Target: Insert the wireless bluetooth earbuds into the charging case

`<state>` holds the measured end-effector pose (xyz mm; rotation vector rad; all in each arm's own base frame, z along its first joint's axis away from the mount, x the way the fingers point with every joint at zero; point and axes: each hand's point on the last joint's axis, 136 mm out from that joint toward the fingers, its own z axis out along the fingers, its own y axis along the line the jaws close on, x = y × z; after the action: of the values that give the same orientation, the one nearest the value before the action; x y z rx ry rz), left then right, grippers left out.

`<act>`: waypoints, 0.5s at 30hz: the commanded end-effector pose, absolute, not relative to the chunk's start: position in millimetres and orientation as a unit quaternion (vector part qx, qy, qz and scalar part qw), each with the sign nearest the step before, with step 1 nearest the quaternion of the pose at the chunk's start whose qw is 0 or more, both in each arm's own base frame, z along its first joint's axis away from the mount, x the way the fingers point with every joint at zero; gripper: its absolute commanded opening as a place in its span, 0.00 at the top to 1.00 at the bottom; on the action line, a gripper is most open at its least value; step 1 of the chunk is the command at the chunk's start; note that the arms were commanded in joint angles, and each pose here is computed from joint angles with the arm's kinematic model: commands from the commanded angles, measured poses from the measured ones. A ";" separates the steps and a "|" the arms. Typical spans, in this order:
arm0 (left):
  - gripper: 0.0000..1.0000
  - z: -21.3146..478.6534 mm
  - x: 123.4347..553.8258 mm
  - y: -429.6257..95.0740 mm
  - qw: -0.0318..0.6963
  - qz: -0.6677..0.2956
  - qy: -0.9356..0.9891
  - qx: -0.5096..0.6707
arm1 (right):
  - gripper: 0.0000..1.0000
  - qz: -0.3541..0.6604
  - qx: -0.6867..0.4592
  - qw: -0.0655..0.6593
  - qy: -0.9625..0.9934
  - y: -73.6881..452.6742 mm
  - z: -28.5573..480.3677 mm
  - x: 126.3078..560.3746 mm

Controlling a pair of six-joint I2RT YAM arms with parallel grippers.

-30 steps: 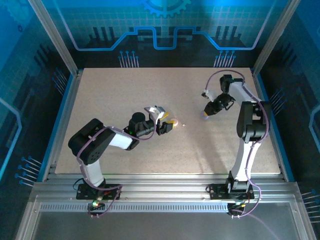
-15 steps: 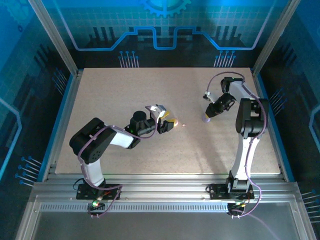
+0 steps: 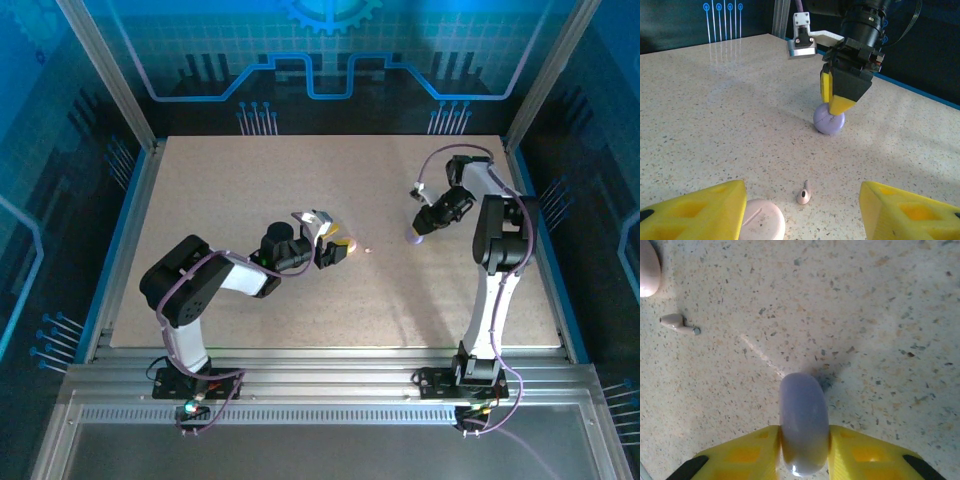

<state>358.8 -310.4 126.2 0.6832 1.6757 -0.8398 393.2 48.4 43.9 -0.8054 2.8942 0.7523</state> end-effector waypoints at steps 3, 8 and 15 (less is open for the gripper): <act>0.38 139.5 365.9 -311.7 0.552 -0.354 0.698 0.288 | 0.67 0.253 -0.234 0.023 0.939 38.4 42.9 395.3; 0.38 138.5 367.3 -312.1 0.549 -0.352 0.701 0.289 | 0.64 0.252 -0.224 0.027 0.941 32.6 38.4 399.2; 0.38 138.6 370.2 -315.2 0.540 -0.354 0.707 0.288 | 0.60 0.250 -0.217 0.035 0.943 27.7 34.9 406.5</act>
<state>363.1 -313.4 125.2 0.6863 1.7025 -0.8397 399.1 33.3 35.4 -0.7213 2.9087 0.7464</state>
